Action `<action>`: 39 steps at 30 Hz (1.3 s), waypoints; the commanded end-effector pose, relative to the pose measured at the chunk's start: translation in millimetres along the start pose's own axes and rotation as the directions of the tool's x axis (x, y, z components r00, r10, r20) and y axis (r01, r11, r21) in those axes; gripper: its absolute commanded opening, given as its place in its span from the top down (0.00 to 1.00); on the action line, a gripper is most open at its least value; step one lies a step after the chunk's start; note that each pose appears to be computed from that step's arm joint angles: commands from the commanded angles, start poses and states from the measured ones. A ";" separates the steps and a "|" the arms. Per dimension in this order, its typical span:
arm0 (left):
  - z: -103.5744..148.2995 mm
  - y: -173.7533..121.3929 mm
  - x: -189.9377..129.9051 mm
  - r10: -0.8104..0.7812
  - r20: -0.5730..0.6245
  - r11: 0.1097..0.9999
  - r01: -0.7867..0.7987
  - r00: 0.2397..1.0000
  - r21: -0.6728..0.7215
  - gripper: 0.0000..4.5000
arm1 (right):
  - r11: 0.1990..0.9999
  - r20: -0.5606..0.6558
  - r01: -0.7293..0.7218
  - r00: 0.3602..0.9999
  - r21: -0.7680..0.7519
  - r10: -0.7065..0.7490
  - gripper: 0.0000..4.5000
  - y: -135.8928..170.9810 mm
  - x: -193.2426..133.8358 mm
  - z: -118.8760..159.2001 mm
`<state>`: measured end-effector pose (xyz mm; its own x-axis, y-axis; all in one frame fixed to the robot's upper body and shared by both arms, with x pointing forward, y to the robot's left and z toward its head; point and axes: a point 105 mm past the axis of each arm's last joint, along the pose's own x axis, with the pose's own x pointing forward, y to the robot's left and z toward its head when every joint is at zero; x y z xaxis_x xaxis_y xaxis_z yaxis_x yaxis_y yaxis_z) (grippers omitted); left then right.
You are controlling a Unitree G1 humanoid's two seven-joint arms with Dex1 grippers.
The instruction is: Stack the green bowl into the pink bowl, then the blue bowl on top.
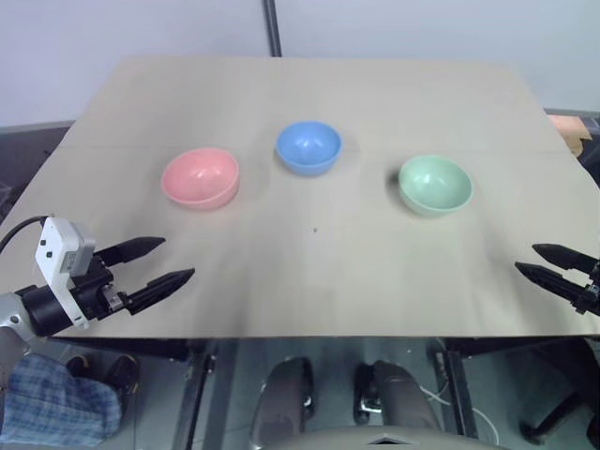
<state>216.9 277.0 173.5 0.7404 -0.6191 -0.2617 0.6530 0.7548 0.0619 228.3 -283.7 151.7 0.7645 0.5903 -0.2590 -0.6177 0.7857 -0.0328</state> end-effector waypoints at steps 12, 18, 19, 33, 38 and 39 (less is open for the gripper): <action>-11.0 10.9 -6.1 -0.005 0.014 1.000 0.005 1.000 0.009 0.00 | 0.997 0.031 0.009 0.999 -0.075 -0.006 0.36 -1.6 -3.2 19.8; -12.2 12.5 -7.4 -0.007 0.016 1.000 0.007 1.000 0.009 0.00 | 0.997 0.037 0.003 0.999 -0.080 0.000 0.36 -0.9 -2.1 22.3; -12.1 13.0 -7.4 -0.008 0.017 1.000 0.007 1.000 0.010 0.00 | 0.997 0.038 0.002 0.999 -0.081 0.001 0.36 -0.6 -1.7 22.9; 21.0 33.5 43.2 0.000 -0.004 0.984 0.000 1.000 0.177 0.00 | 0.976 0.172 -0.184 0.964 -0.113 0.201 0.36 40.3 9.2 58.6; 32.7 48.2 72.6 0.022 -0.092 0.955 0.007 0.996 0.295 0.00 | 0.962 0.217 -0.235 0.941 -0.138 0.261 0.36 56.0 13.5 74.8; 32.5 49.5 77.2 0.023 -0.122 0.945 0.019 0.992 0.328 0.00 | 0.960 0.227 -0.238 0.937 -0.144 0.267 0.36 58.2 14.0 78.2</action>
<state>307.7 258.1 184.5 0.7247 -0.5980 -0.3423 0.6876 0.6596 0.3036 221.8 -221.0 205.5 0.6068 0.7917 -0.0709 -0.7948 0.6039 -0.0591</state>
